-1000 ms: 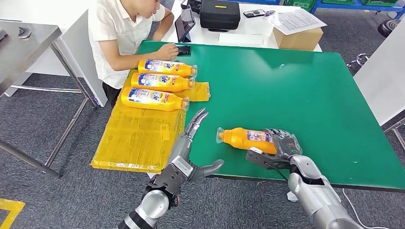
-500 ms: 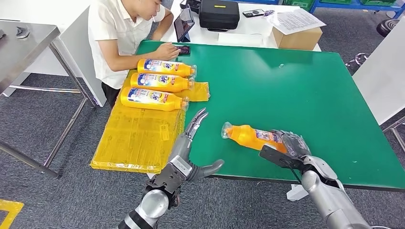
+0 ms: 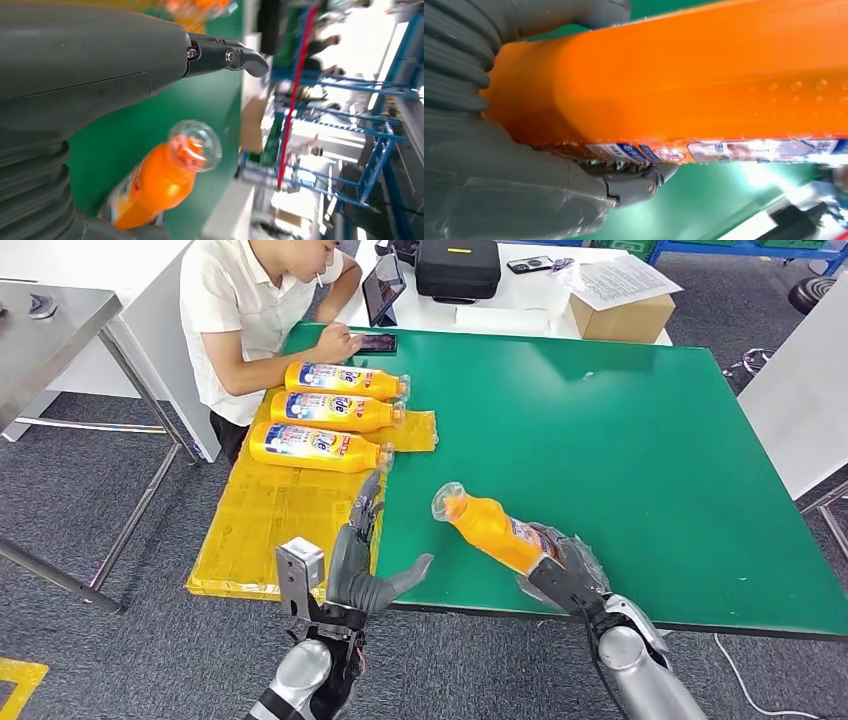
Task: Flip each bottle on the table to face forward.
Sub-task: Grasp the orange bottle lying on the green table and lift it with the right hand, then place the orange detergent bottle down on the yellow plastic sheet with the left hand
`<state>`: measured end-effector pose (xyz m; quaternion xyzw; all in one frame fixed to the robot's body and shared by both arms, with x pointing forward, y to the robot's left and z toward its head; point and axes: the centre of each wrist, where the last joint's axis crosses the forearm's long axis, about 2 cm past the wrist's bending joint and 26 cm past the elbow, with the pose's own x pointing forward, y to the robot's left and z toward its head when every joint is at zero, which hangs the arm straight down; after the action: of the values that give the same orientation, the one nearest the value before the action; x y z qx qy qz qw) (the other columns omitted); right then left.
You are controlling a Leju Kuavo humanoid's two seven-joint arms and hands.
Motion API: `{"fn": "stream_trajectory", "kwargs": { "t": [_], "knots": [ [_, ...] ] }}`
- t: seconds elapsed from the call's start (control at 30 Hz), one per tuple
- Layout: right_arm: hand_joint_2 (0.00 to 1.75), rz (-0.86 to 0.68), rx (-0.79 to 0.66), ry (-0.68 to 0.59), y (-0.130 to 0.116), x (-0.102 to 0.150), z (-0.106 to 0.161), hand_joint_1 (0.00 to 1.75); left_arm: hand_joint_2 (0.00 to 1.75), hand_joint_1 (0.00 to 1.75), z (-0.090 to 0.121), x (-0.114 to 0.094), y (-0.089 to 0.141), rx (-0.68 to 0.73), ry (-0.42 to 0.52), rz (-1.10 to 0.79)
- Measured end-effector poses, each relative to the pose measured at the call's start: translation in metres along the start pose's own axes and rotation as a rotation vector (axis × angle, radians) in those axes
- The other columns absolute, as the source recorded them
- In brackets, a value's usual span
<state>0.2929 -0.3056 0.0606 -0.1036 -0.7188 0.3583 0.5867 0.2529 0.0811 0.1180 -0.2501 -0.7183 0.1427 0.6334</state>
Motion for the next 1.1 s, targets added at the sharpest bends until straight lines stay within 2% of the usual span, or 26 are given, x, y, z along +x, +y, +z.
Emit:
{"fn": "stream_trajectory", "kwargs": {
  "t": [0.13,0.23,0.47,0.6,0.73,0.87,1.1],
  "knots": [
    [1.75,-0.090,-0.055,-0.089,0.010,0.018,-0.007,1.75,1.75,0.00,0.014,-0.007,0.009,-0.080,0.062,0.221],
    [1.75,-0.135,-0.078,-0.143,0.015,0.033,-0.014,1.75,1.75,0.00,0.022,-0.010,0.017,-0.107,0.072,0.297],
    [1.75,-0.218,-0.074,-0.204,0.028,0.053,-0.024,1.74,1.75,0.00,0.025,-0.012,0.023,-0.108,0.020,0.099],
    [1.75,-0.244,-0.024,-0.225,0.037,0.061,-0.026,1.58,1.75,0.00,0.025,-0.013,0.023,-0.100,0.017,0.039],
    [1.75,-0.266,0.048,-0.255,0.052,0.072,-0.030,1.57,1.75,0.00,0.019,-0.014,0.025,-0.071,0.023,-0.010],
    [1.75,-0.294,0.123,-0.307,0.074,0.090,-0.035,1.51,1.75,0.00,0.007,-0.011,0.028,-0.014,0.060,0.058],
    [1.75,-0.384,0.209,-0.400,0.098,0.111,-0.043,1.51,1.75,0.00,0.000,-0.006,0.026,-0.033,0.103,0.293]
  ]
}}
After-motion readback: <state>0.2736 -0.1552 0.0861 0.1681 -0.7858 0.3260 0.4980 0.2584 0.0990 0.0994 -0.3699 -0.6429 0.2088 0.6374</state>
